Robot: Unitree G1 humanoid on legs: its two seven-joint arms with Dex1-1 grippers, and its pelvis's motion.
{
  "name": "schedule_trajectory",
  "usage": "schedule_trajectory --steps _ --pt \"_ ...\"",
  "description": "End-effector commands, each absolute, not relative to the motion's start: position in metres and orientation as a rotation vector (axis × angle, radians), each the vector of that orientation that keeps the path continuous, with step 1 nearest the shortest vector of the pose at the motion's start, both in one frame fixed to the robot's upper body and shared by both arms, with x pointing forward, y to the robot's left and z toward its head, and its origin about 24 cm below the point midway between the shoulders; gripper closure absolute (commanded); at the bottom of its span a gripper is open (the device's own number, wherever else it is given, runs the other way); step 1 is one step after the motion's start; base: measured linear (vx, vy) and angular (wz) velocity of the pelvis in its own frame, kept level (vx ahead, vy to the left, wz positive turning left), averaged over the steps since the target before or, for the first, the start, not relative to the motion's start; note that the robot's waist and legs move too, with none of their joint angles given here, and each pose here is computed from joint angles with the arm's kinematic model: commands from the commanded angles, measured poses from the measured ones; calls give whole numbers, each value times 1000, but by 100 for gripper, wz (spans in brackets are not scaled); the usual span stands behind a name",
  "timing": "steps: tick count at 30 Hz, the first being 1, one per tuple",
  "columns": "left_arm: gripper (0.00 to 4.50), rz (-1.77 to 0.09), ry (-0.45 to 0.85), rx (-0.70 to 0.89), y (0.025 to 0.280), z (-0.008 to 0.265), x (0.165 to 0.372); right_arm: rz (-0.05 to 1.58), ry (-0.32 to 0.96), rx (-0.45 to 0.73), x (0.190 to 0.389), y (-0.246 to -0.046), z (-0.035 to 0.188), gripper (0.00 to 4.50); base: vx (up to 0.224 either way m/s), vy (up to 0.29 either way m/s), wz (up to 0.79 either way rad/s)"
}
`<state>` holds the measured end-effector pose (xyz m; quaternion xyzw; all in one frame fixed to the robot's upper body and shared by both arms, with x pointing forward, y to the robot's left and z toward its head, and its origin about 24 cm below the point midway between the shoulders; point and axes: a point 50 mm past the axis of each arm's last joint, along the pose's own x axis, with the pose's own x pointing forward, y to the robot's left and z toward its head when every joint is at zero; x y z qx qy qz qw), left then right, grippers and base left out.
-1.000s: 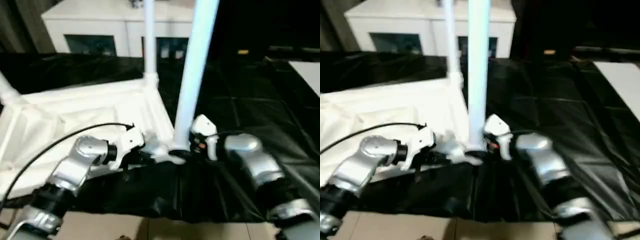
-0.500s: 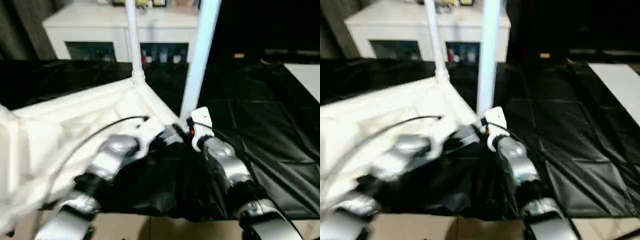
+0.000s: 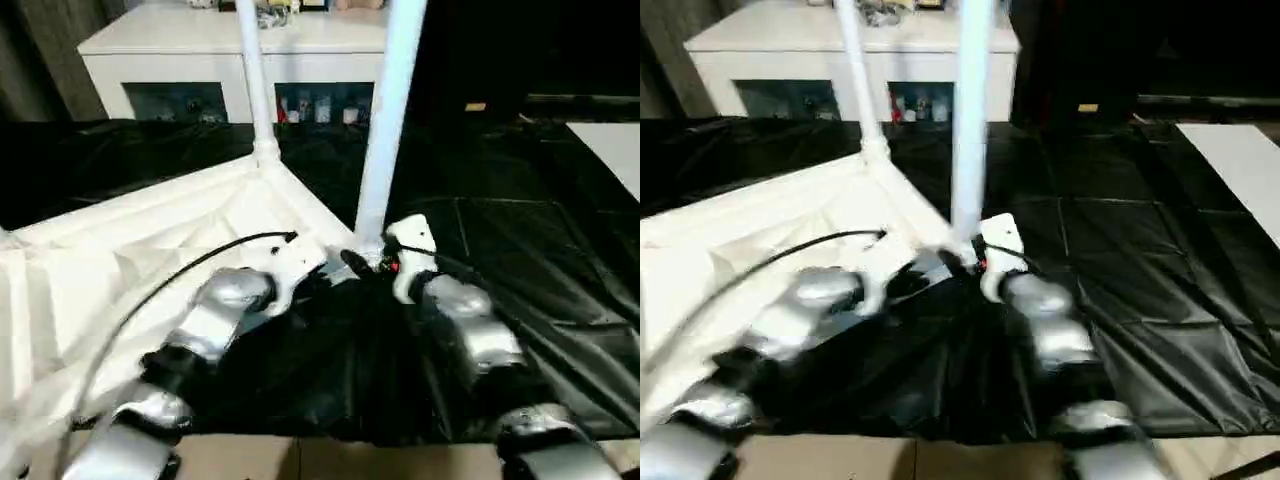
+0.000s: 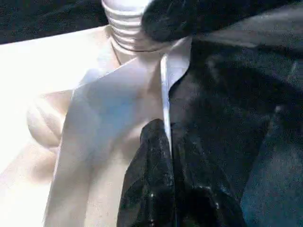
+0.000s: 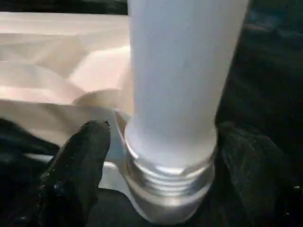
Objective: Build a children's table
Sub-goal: Rotate leg to tighten
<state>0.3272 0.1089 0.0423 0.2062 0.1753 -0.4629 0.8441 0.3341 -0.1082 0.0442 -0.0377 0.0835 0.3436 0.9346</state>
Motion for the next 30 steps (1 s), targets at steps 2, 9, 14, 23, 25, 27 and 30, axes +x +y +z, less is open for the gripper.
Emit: schedule_trajectory --steps 2,9,14,23,25,27,30 --pt "450 -1136 344 437 111 41 312 908 137 -148 325 -110 54 65 0 0 0" --pt "450 -1282 355 347 131 49 296 1131 195 -215 315 -132 56 65 0 0 0" --pt "450 -1305 363 333 141 52 294 1232 250 -249 312 -135 55 65 0 0 0" --pt "450 -1327 384 325 145 53 291 1263 267 -224 313 -133 52 150 0 0 0" --pt "450 -1330 387 325 146 53 291 1260 265 -214 313 -133 52 171 0 0 0" --pt "450 -1331 388 325 146 53 291 1258 262 -206 313 -132 52 177 0 0 0" --pt "450 -1328 403 322 145 50 290 1226 246 -170 312 -128 47 181 0 0 0"
